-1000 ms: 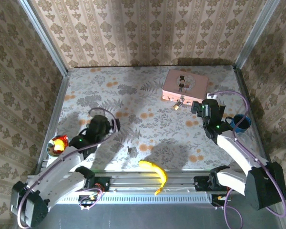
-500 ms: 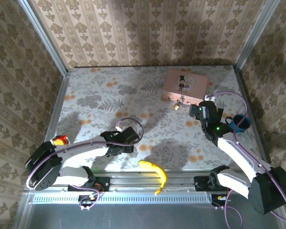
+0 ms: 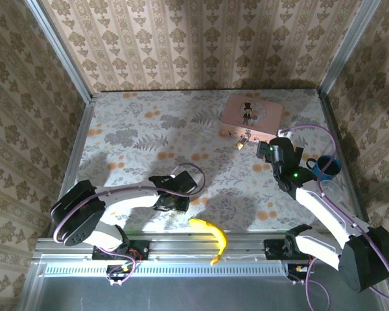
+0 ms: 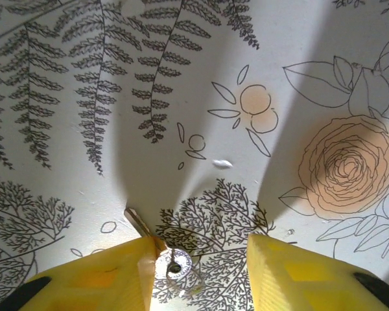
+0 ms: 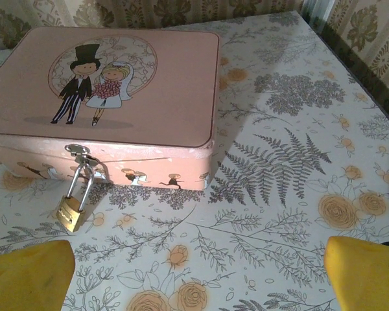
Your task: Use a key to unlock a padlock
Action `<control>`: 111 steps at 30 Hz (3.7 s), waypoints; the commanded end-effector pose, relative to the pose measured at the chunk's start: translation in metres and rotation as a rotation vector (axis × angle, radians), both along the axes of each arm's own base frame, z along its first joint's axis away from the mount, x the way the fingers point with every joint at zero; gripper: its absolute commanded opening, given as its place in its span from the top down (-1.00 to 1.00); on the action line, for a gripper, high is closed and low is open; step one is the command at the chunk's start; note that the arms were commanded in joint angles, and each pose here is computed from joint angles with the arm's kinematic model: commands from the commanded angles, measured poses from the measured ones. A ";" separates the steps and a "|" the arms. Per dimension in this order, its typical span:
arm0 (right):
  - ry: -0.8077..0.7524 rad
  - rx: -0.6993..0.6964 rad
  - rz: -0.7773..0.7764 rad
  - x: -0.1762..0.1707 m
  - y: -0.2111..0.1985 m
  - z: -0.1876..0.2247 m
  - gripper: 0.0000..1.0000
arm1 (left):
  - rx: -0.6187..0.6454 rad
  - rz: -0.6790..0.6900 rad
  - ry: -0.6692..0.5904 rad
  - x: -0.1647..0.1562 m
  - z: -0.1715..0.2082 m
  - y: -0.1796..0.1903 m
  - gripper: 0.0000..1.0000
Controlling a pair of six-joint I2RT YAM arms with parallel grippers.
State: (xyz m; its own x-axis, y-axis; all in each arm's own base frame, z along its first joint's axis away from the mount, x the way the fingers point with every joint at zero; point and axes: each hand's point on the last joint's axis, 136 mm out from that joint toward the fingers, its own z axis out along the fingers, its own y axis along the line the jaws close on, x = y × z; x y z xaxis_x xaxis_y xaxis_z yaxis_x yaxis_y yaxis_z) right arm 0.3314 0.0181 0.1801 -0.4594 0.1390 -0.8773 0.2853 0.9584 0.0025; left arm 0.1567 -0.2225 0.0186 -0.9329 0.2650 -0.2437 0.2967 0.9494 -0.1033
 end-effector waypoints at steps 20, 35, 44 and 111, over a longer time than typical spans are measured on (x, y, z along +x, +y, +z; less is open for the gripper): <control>-0.060 0.021 -0.046 -0.003 -0.003 0.014 -1.00 | 0.103 0.059 0.083 -0.018 0.001 0.035 0.10; -0.060 0.022 -0.049 -0.002 -0.002 0.013 -1.00 | 0.113 0.096 0.109 -0.025 -0.002 0.048 0.40; -0.060 0.029 -0.046 -0.003 0.000 0.012 -1.00 | 0.067 0.107 0.107 -0.018 -0.006 0.040 0.36; 0.062 0.762 0.850 0.001 0.303 0.048 0.22 | -0.810 -0.203 -0.794 0.107 0.192 -0.053 1.00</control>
State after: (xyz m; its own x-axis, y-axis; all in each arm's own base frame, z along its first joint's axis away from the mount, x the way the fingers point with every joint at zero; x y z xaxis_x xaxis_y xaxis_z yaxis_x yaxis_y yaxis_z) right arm 0.3329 0.3088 0.2164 -0.7080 0.2603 -0.6565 -0.3911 0.6295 0.6714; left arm 0.2637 -0.2747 0.1888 -0.4283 -0.0567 -0.9019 0.6736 0.6452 -0.3604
